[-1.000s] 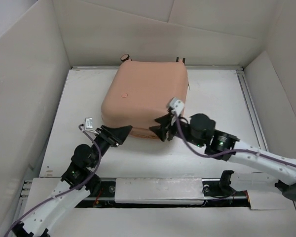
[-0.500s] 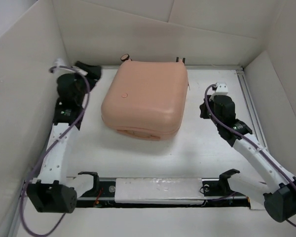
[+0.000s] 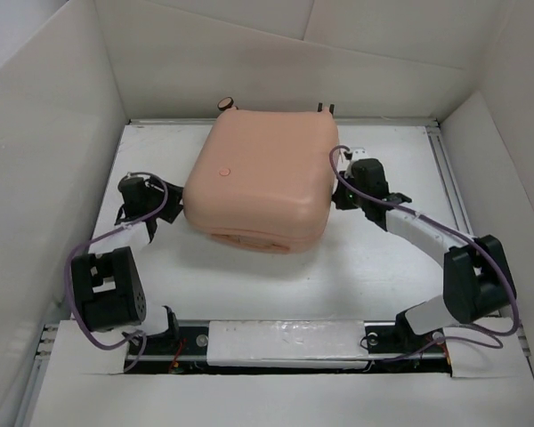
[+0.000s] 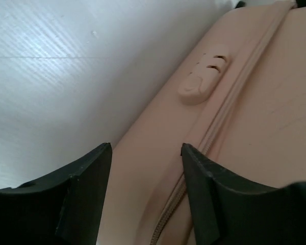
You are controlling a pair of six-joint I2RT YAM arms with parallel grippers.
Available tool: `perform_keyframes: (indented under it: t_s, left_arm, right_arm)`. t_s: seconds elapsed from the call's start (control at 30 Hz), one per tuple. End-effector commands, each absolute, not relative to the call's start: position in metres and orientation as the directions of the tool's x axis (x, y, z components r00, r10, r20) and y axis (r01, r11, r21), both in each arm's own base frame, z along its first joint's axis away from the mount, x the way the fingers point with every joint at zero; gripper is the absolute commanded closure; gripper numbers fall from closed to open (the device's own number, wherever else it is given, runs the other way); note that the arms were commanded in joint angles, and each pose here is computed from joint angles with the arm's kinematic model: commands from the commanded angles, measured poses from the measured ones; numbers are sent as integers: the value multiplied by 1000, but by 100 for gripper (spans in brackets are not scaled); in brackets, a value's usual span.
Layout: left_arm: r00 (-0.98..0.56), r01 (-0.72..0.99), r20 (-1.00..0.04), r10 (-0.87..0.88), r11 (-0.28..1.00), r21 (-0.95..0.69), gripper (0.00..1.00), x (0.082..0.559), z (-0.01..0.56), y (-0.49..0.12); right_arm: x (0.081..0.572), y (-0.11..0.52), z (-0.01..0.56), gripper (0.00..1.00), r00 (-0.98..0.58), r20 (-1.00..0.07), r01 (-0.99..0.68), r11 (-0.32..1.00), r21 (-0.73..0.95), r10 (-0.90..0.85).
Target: Pack the luggage
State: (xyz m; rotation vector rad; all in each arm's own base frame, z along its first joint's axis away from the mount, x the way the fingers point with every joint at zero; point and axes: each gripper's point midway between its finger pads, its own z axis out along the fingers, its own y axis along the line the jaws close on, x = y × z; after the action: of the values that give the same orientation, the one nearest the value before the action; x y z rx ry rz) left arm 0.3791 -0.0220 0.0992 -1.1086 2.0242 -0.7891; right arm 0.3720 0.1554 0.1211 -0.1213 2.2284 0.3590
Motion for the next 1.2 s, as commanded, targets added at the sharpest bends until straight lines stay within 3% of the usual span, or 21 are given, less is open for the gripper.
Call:
perform_keyframes:
  t_s: [0.0, 0.03, 0.17, 0.3, 0.6, 0.73, 0.8, 0.83, 0.87, 0.93, 1.03, 1.17]
  left_arm:
    - [-430, -256, -306, -849, 440, -861, 48, 390, 133, -49]
    - [-456, -251, -296, -839, 440, -862, 55, 383, 126, -58]
    - [-526, -188, -306, -794, 459, -868, 68, 363, 127, -92]
    - [-595, -90, -340, -728, 481, -872, 70, 330, 129, -139]
    - [-739, 82, -313, -596, 382, -921, 70, 208, 138, -245]
    - [-753, 112, -315, -578, 359, -926, 61, 185, 142, -247]
    - [-715, 95, -369, -594, 441, -893, 56, 190, 137, -233]
    - [-673, 118, -404, -620, 448, -886, 54, 193, 153, -224]
    - [-621, 117, -431, -654, 467, -877, 44, 201, 168, -215]
    - [-478, 59, -489, -730, 528, -847, 34, 215, 176, -179]
    - [-368, 20, -524, -768, 557, -830, 34, 224, 185, -151]
    - [-360, -13, -516, -777, 557, -830, 37, 227, 172, -148]
  right_arm:
    - [396, 193, 161, 100, -524, -851, -356, 899, 255, 34]
    - [402, 200, 169, 100, -505, -863, -383, 888, 256, 30]
    - [418, 220, 169, 100, -504, -864, -449, 856, 256, -6]
    - [430, 232, 188, 100, -462, -887, -528, 812, 249, -28]
    - [470, 218, 211, 100, -456, -890, -622, 714, 320, 1]
    - [488, 218, 195, 99, -528, -849, -602, 714, 358, -19]
    - [497, 217, 195, 98, -529, -848, -594, 726, 347, -28]
    - [505, 212, 203, 92, -515, -857, -584, 739, 336, -18]
    - [504, 211, 213, 88, -504, -864, -588, 738, 330, -16]
    - [510, 199, 234, 81, -469, -883, -555, 773, 306, 13]
    - [500, 177, 283, 64, -393, -918, -513, 815, 272, 59]
    - [465, 146, 328, 55, -298, -950, -406, 888, 215, 94]
